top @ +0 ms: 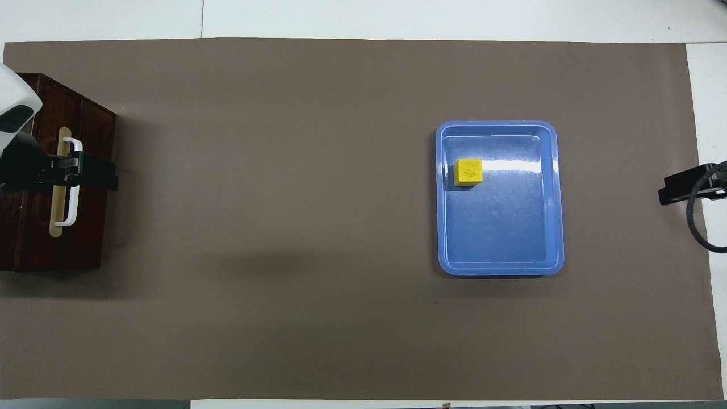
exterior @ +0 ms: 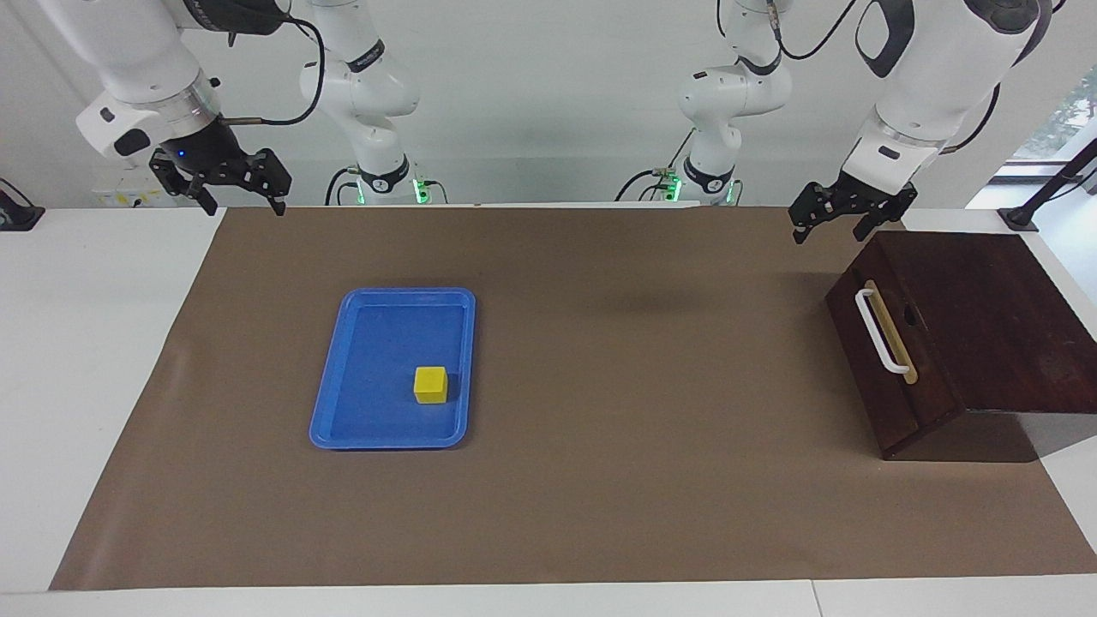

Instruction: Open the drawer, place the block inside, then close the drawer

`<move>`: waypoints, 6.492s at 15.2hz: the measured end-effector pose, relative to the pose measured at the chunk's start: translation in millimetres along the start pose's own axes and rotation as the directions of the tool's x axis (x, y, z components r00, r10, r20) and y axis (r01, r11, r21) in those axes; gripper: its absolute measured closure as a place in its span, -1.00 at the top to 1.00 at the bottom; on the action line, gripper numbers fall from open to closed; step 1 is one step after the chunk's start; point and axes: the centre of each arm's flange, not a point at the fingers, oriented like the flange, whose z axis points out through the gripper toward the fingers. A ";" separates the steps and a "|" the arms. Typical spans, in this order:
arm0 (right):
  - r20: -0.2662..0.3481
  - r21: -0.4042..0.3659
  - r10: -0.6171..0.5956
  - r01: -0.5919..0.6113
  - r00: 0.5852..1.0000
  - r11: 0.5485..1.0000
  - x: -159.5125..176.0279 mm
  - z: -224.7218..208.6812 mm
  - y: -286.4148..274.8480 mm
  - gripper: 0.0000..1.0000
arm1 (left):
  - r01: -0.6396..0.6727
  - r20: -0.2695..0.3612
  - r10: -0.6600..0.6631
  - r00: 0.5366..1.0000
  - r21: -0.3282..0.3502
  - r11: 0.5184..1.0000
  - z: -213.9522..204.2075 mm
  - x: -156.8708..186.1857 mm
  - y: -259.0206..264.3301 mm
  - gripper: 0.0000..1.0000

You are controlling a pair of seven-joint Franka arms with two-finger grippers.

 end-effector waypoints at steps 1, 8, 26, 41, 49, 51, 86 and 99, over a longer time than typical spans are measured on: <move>0.002 0.000 0.000 0.000 1.000 1.000 -0.2 0.2 0.2 1.00 | 0.000 0.000 0.000 1.000 0.000 1.000 0.0 0.0 0.0 1.00; 0.005 -0.002 -0.014 0.014 1.000 1.000 -0.2 0.3 -7.7 1.00 | -0.017 0.009 0.017 1.000 0.003 1.000 0.9 -3.4 9.2 1.00; 0.560 0.157 0.814 -0.985 0.153 0.077 74.3 159.8 -87.1 1.00 | -0.001 0.001 0.001 1.000 0.025 1.000 40.5 -31.9 80.1 1.00; 0.659 0.059 0.750 -0.998 0.051 0.016 115.1 315.7 -78.8 1.00 | -0.134 -0.005 0.160 0.987 0.515 0.847 178.0 11.1 51.7 1.00; 0.667 0.090 0.742 -0.996 0.067 0.009 128.3 326.3 -76.1 1.00 | -0.057 -0.085 0.114 0.990 0.498 0.865 190.7 35.5 -5.1 1.00; 0.665 0.093 0.744 -0.996 0.069 0.009 129.2 328.9 -79.4 1.00 | -0.056 -0.086 0.114 0.990 0.503 0.862 200.8 39.9 -17.9 1.00; 0.673 0.114 0.723 -0.988 0.156 0.107 133.7 320.2 -109.9 0.10 | -0.194 -0.046 0.242 0.969 0.464 0.864 234.6 31.8 64.8 1.00; 0.663 0.064 0.732 -0.986 0.157 0.154 107.5 115.7 -136.4 0.10 | -0.073 -0.029 0.081 0.996 0.227 0.971 139.8 47.8 86.6 1.00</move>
